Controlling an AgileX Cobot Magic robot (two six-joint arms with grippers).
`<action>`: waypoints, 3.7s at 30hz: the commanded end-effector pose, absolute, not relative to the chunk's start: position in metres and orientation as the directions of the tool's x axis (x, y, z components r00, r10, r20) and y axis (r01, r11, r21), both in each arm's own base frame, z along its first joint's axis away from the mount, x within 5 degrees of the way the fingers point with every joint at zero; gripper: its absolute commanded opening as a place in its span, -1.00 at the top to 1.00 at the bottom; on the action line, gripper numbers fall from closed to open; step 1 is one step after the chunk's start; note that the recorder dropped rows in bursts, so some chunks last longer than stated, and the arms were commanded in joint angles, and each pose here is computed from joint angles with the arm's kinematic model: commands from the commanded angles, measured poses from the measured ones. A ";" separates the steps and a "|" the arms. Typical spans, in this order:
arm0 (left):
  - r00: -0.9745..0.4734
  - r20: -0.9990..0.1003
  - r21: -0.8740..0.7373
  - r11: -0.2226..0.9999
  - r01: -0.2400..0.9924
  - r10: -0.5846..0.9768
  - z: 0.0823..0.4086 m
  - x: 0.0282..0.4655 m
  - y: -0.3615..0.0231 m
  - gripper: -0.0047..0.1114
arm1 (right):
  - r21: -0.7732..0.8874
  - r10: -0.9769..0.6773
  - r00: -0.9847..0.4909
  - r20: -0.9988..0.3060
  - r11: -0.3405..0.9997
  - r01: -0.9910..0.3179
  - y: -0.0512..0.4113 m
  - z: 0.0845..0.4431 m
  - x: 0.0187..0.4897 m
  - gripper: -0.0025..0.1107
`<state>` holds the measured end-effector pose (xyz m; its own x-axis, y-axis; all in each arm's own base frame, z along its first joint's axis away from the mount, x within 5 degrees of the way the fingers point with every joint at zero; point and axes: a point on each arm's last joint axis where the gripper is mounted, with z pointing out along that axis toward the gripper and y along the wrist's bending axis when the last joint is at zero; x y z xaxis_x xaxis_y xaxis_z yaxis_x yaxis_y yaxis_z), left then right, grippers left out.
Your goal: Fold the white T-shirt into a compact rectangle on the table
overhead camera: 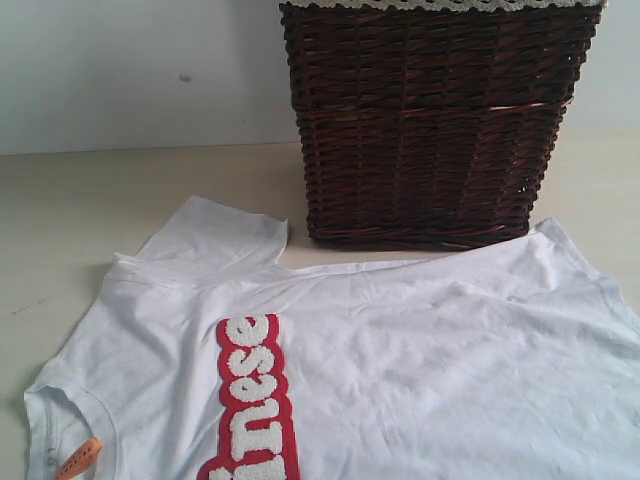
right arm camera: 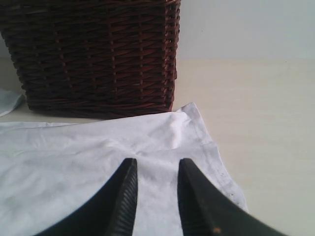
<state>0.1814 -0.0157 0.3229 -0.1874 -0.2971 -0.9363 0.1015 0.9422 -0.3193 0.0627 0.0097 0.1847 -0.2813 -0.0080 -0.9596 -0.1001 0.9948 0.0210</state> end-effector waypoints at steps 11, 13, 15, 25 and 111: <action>-0.100 -0.942 0.309 0.945 0.108 0.320 0.314 0.173 -0.010 0.92 | 0.018 -0.008 -0.268 -0.963 0.995 -0.096 0.009 0.184 0.063 0.43; -0.124 -0.922 0.351 0.927 0.131 0.367 0.302 0.171 -0.011 0.92 | 0.018 -0.008 -0.268 -0.963 0.995 -0.096 0.009 0.184 0.063 0.43; -0.165 -0.916 0.341 0.926 0.160 0.366 0.285 0.168 -0.013 0.92 | 0.018 -0.008 -0.268 -0.963 0.995 -0.096 0.009 0.184 0.063 0.43; -0.427 -0.806 0.314 0.908 0.278 0.409 0.231 0.153 -0.017 0.92 | 0.018 -0.008 -0.268 -0.963 0.995 -0.096 0.009 0.184 0.063 0.43; -0.105 -0.184 -0.053 0.097 0.994 0.977 0.123 0.202 -0.085 -0.87 | 0.047 0.020 -0.267 -0.963 0.994 -0.095 0.010 0.185 0.063 0.43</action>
<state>0.2023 -0.0839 0.1229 -0.0935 0.9795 -0.1783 0.9951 0.0864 -0.0473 0.0627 0.0101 0.1849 -0.2810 0.0082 -0.9597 -0.0996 0.9943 0.0377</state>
